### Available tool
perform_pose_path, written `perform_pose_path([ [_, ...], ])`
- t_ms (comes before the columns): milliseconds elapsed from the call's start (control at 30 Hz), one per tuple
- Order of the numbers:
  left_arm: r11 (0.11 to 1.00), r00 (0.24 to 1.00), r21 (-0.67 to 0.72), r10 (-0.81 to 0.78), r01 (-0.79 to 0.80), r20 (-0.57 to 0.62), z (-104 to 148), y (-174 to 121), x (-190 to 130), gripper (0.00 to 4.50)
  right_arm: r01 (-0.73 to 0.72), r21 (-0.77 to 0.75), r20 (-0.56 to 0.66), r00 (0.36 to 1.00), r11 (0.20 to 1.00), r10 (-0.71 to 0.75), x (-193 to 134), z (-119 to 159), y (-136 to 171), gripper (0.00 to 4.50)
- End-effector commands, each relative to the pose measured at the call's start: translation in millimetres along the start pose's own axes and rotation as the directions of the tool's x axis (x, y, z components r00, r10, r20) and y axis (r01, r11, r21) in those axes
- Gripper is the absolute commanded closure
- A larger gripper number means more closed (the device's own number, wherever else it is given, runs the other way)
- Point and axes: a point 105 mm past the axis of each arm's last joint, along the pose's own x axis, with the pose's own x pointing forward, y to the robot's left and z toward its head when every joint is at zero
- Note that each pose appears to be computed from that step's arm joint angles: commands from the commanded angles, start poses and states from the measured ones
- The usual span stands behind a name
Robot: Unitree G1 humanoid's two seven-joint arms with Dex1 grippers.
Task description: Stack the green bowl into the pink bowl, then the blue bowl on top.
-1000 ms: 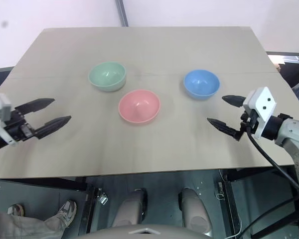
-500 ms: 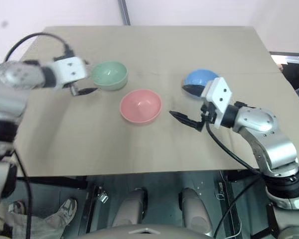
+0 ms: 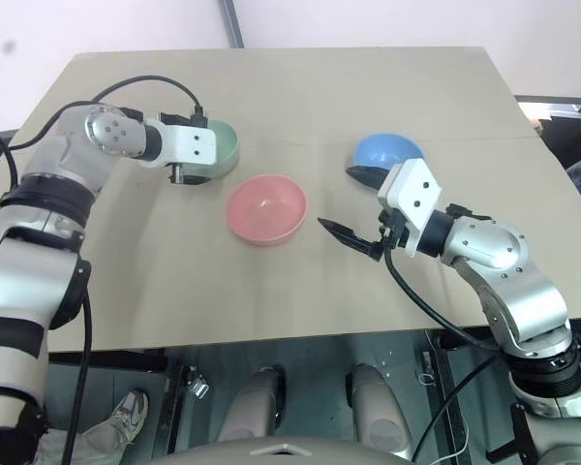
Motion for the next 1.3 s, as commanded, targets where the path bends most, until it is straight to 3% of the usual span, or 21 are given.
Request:
perform_pose_path([
  [33, 1.000, 1.000, 0.028, 0.011, -0.010, -0.006, 0.8, 6.5, -4.2, 0.00, 0.032, -0.048, 0.032, 0.999, 0.998, -0.030, -5.9, 14.1, -1.5, 0.02],
  [533, 1.000, 1.000, 0.010, -0.007, 0.007, -0.006, -5.8, -2.8, -3.2, 0.00, 0.012, -0.052, 0.033, 0.999, 0.999, -0.011, -3.5, 14.7, -1.8, 0.02],
  [600, 1.000, 0.998, -0.022, 0.008, -0.007, 0.056, -0.4, -0.9, -7.7, 0.00, -0.002, -0.066, 0.025, 1.000, 0.998, 0.004, -2.1, 13.8, 0.0, 0.02],
  [700, 0.996, 0.964, -0.079, -0.018, 0.041, 0.265, 15.5, -11.4, -26.7, 0.00, -0.061, -0.090, 0.005, 0.998, 0.994, 0.062, 3.8, 10.2, 10.0, 0.02],
  [800, 0.996, 0.926, -0.016, -0.078, 0.091, 0.369, 18.3, -39.8, -51.4, 0.00, -0.144, -0.119, -0.004, 0.989, 0.982, 0.145, 20.3, 5.8, 22.4, 0.02],
  [933, 0.995, 0.881, 0.073, -0.094, 0.067, 0.464, 41.9, -47.1, -70.4, 0.00, -0.183, -0.115, 0.012, 0.983, 0.976, 0.186, 29.7, 6.2, 23.4, 0.02],
  [1067, 0.977, 0.887, 0.196, -0.160, 0.081, 0.433, 52.5, -50.7, -77.2, 0.00, -0.204, -0.095, 0.012, 0.979, 0.974, 0.206, 19.7, 7.8, 21.0, 0.02],
  [1300, 0.955, 0.892, 0.285, -0.198, 0.082, 0.407, 78.2, -43.7, -64.7, 0.00, -0.196, -0.059, -0.070, 0.979, 0.979, 0.192, -10.0, -2.6, 27.4, 0.02],
])
